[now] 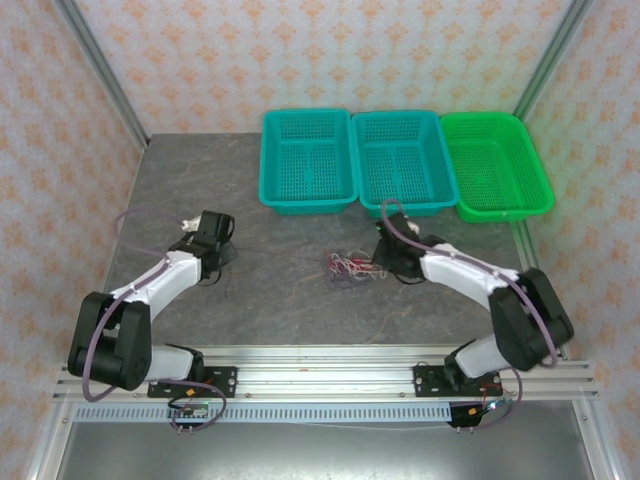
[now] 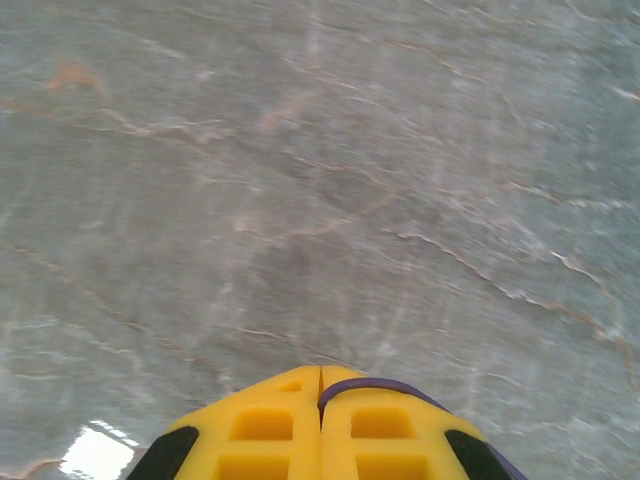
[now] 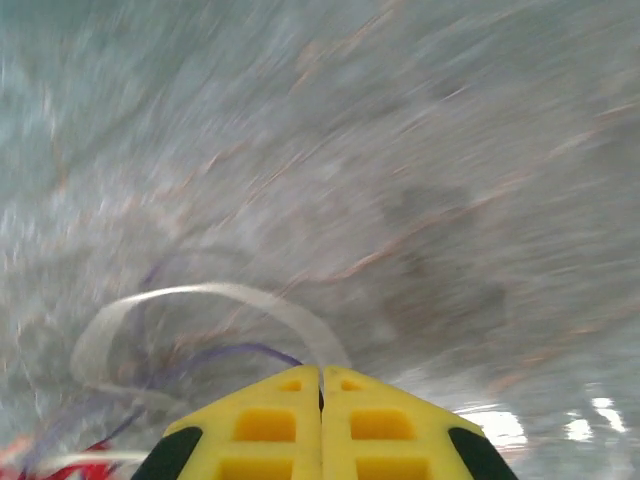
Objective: Untangle the cables
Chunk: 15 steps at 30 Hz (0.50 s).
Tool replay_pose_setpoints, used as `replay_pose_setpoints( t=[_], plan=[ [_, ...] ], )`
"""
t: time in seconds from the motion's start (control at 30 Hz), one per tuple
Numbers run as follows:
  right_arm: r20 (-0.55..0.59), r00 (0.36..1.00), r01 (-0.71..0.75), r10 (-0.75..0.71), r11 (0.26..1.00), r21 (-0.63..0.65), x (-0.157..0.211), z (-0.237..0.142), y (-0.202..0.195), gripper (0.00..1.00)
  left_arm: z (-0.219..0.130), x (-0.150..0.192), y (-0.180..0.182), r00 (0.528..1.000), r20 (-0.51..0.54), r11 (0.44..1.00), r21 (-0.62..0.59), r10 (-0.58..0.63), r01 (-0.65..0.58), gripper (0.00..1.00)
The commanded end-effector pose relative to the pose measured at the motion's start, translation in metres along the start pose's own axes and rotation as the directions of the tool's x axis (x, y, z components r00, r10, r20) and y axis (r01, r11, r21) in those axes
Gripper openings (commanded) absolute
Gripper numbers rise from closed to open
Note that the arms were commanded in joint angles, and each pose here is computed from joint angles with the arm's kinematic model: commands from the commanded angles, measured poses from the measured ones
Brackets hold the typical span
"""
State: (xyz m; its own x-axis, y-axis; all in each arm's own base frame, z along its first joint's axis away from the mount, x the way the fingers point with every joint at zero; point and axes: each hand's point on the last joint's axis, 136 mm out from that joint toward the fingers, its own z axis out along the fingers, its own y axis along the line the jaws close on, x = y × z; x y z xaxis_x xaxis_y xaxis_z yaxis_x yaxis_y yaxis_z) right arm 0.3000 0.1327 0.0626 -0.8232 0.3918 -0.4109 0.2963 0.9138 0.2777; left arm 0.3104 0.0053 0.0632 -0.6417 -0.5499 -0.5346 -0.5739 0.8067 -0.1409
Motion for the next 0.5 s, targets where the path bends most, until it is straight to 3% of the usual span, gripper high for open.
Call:
replay_pose_setpoints(
  t=[0.0, 0.13, 0.33, 0.47],
  plan=[
    [0.136, 0.976, -0.191, 0.17, 0.968, 0.162, -0.022, -0.016, -0.073, 0.0, -0.001, -0.009, 0.036, 0.997, 0.053, 0.991, -0.116, -0.063, 0.069, 0.0],
    [0.259, 0.915, -0.358, 0.309, 0.918, 0.172, -0.039, -0.039, -0.119, 0.0, 0.003, -0.005, 0.036, 0.996, 0.041, 0.991, -0.11, -0.074, 0.078, 0.0],
    [0.365, 0.864, -0.449, 0.348, 0.86, 0.243, -0.048, -0.064, -0.153, 0.0, 0.007, -0.005, 0.036, 0.996, 0.036, 0.988, -0.123, -0.084, 0.087, 0.0],
    [0.438, 0.747, -0.625, 0.499, 0.751, 0.211, -0.042, -0.077, -0.195, 0.0, 0.003, -0.01, 0.046, 0.995, 0.056, 0.983, -0.156, -0.085, 0.093, 0.0]
  ],
)
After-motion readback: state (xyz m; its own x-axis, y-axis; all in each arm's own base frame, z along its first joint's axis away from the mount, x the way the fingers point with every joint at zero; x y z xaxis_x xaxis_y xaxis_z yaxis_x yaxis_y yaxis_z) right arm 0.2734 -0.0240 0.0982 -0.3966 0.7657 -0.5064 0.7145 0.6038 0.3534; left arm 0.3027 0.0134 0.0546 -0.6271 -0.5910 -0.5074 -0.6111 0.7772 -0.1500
